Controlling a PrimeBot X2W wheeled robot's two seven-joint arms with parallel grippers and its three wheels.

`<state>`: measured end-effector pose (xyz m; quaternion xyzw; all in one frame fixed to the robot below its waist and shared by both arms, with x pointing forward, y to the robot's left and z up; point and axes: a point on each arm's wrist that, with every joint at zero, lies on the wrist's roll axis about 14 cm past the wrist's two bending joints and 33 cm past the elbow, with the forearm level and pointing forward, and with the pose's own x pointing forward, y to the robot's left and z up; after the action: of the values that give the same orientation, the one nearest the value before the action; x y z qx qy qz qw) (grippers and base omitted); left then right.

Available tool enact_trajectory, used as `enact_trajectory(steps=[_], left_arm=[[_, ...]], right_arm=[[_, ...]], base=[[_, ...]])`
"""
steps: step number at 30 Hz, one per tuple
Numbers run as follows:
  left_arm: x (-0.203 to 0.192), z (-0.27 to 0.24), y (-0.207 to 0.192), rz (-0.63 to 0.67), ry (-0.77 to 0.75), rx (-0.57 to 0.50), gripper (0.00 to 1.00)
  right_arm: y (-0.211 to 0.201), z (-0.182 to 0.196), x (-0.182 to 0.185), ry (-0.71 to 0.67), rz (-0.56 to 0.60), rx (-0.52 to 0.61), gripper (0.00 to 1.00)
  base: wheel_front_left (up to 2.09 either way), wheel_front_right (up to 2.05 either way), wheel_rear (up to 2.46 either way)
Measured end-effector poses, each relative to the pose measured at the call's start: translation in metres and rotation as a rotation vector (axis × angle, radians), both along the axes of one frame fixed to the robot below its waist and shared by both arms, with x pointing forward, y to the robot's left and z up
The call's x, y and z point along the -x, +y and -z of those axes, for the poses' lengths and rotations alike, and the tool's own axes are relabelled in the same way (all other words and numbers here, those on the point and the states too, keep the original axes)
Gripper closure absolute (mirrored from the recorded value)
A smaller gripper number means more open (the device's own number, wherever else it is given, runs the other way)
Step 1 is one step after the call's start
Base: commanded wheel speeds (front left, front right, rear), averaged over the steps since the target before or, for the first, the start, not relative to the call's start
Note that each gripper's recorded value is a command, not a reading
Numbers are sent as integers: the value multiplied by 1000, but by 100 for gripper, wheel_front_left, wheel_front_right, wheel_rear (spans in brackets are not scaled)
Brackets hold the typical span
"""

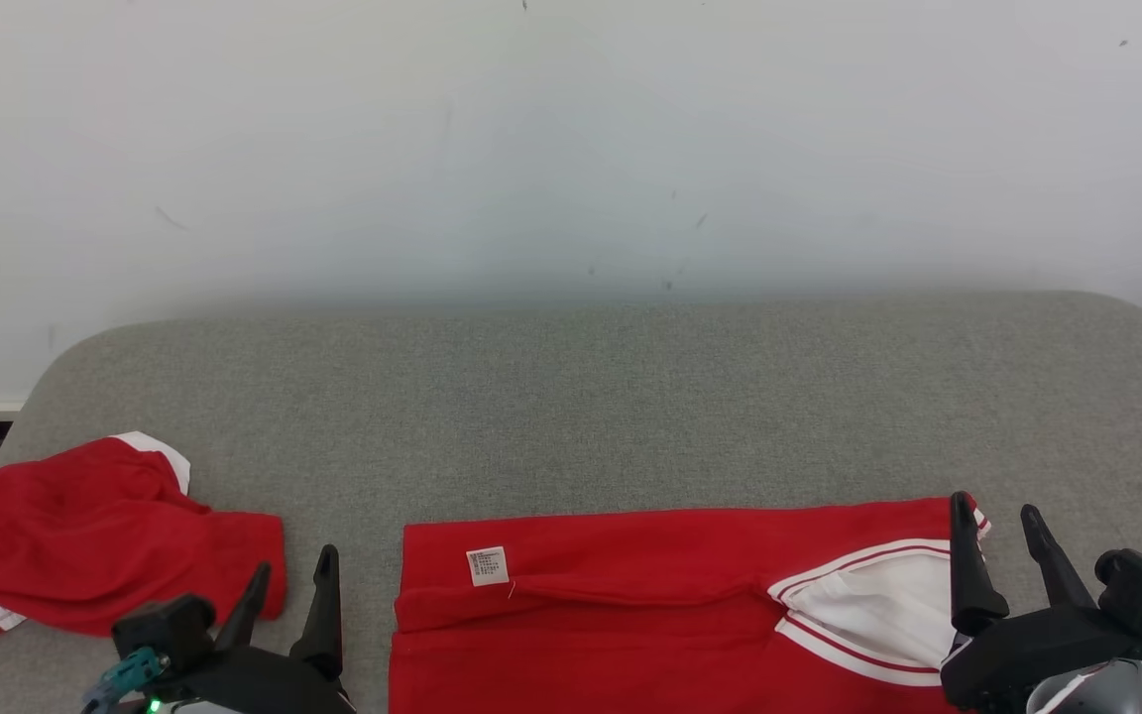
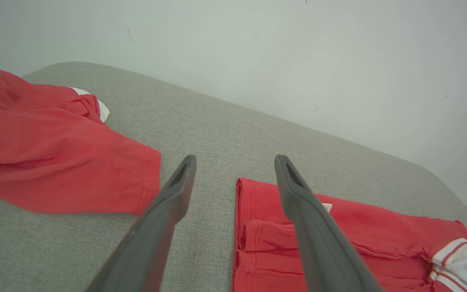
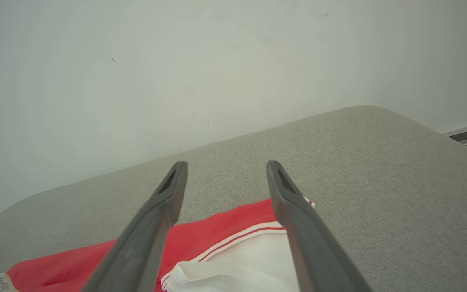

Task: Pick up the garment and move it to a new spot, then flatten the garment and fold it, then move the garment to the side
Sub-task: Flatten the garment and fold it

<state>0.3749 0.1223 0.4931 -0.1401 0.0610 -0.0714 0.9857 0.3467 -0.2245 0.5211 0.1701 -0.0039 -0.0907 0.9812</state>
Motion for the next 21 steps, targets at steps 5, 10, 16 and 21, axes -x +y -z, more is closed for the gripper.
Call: enact_trajectory(steps=[5, 10, 16, 21], left_arm=[[-1, 0, -2, 7, 2, -7, 0], [-2, -1, -5, 16, 5, -10, 0], [-2, 4, -10, 24, 25, -13, 0], [1, 7, -10, 25, 41, -21, 0]], right_arm=[[-1, 6, -3, 42, -18, 33, 0], [-21, 26, -5, 204, -42, 117, 0], [-44, 47, -8, 423, -62, 152, 0], [-51, 82, 6, 663, -138, 182, 0]], base=[[0, 0, 0], [0, 0, 0], [0, 0, 0], [0, 0, 0]])
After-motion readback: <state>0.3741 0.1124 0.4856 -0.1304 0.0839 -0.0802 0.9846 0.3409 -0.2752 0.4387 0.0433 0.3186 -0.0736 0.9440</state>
